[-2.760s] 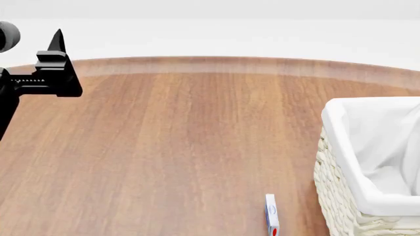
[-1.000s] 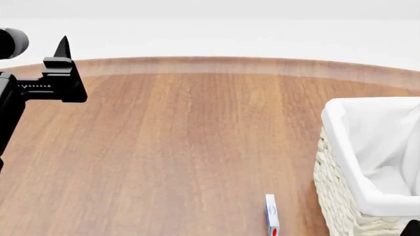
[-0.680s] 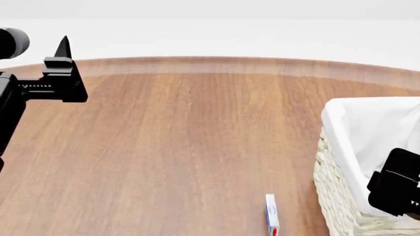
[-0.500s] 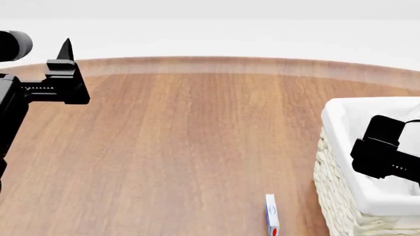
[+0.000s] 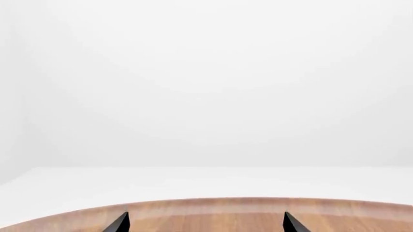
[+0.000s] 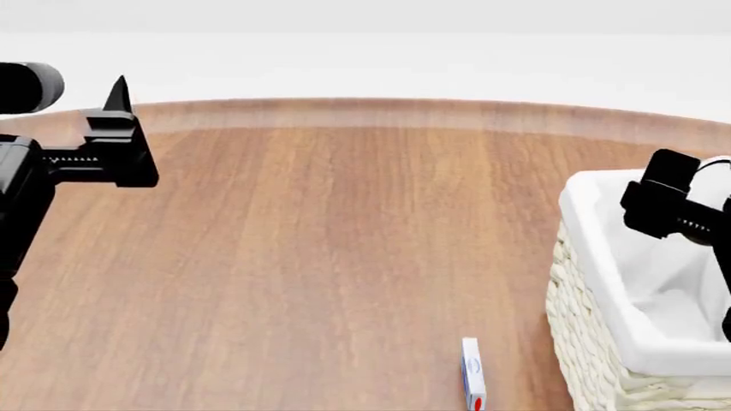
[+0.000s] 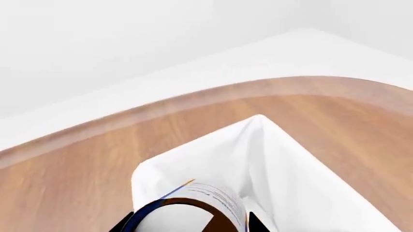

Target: Pick up the alphabet soup and the cream cheese box, and put them in the basket.

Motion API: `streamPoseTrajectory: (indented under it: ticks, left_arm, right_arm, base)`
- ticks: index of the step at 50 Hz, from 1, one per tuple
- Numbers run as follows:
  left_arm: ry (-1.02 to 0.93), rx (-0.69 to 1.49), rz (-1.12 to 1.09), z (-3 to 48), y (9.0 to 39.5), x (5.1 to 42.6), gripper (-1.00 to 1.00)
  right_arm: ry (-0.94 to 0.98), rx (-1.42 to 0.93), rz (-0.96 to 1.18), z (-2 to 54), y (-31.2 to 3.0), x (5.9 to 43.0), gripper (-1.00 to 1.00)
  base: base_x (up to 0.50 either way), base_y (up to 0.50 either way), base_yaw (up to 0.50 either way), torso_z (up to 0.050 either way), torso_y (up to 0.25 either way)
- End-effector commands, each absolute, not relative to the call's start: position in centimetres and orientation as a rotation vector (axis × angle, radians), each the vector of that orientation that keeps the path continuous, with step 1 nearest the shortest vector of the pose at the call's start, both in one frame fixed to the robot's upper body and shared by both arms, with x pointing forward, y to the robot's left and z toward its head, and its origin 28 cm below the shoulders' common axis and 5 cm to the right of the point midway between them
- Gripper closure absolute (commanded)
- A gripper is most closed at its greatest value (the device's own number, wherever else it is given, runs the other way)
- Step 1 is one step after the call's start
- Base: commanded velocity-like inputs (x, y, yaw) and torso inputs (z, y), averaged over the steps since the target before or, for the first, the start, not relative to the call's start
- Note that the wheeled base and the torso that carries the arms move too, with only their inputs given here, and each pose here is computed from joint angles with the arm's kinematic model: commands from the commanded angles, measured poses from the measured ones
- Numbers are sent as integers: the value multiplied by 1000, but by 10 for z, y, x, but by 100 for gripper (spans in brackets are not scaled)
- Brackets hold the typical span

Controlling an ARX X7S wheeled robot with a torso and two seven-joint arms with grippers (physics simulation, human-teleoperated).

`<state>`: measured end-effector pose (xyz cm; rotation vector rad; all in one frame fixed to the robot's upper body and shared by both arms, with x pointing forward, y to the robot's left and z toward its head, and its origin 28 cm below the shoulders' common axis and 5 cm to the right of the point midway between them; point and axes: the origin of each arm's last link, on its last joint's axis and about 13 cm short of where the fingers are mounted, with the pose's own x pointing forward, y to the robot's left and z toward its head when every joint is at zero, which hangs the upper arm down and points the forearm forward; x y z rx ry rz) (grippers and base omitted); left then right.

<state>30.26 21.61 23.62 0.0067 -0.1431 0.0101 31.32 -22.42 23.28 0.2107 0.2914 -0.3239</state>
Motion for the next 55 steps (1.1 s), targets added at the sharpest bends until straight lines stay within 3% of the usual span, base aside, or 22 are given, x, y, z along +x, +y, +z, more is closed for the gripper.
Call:
streamPoseTrajectory:
  ticks: [1,21,38,51,52,55]
  left_arm:
    - [-142,8,11,236,217,303,-100]
    - [-126,20,3,228,215,308,-100]
    - [-105,16,4,220,217,314,-100]
    - [-102,13,9,220,219,315,-100]
    - [-102,12,9,220,219,315,-100]
    - [-101,13,12,220,219,315,-100]
  right_arm:
    - [250,209,-390,224,-243,341,100]
    - [358,355,-349,204,-256,392,100]
    - [433,438,-496,200,-260,387,100]
    - [470,451,-474,198,-257,387,100]
    - [473,450,-472,198,-256,387,-100]
    - [476,457,-472,197,-257,386,-100]
  base:
    - [0,0,0,0,0]
    - [0,0,0,0,1]
    - [0,0,0,0,1]
    - [0,0,0,0,1]
    - [0,0,0,0,0]
    - [0,0,0,0,0]
